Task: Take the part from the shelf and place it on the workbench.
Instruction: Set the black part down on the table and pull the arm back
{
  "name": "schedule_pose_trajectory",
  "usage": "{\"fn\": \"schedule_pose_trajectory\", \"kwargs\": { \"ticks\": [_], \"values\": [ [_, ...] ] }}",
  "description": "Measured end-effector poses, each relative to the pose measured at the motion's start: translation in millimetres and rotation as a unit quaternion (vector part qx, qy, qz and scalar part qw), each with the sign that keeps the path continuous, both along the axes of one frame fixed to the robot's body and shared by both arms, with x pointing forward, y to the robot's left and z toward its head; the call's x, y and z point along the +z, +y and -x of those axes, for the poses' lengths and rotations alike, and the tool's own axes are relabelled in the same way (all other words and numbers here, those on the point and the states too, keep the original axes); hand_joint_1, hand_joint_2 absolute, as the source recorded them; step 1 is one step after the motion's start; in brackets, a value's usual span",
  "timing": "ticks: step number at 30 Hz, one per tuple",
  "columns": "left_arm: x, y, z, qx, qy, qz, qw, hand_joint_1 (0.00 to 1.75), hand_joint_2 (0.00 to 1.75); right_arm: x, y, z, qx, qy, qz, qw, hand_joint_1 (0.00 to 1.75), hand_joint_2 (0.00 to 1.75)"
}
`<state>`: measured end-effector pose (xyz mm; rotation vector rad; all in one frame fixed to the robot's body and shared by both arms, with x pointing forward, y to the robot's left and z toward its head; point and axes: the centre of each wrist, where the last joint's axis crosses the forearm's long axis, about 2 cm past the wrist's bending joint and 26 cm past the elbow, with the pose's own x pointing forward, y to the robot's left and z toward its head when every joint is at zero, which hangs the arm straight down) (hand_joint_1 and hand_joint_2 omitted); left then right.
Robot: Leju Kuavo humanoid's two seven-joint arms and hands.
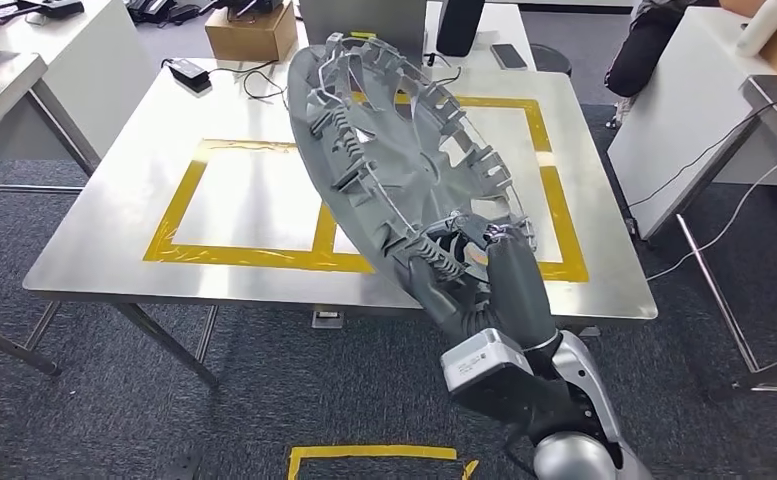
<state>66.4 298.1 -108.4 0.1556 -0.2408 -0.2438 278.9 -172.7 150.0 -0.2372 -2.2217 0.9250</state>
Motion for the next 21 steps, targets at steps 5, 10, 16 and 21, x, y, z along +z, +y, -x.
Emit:
{"fn": "schedule_pose_trajectory", "kwargs": {
  "ticks": [5,10,16,21],
  "values": [
    [1.7,-1.3,-10.4,-0.008,-0.012,0.006,1.000,0.00,1.75,-4.8,7.8,-26.2,0.009,0.041,0.031,0.999,1.75,1.75],
    [3.7,-1.6,-20.8,-0.014,-0.016,0.003,1.000,0.00,1.75,-8.7,23.7,-57.9,0.031,0.099,0.081,0.991,1.75,1.75],
    [6.1,-4.8,-33.0,-0.028,-0.016,0.014,0.999,0.00,1.75,-17.9,58.3,-89.3,0.063,0.187,0.181,0.963,1.75,1.75],
    [6.7,-8.0,-35.7,-0.036,-0.016,0.022,0.999,0.00,1.75,-24.5,72.6,-94.7,0.076,0.227,0.232,0.943,1.75,1.75]
  ]
}}
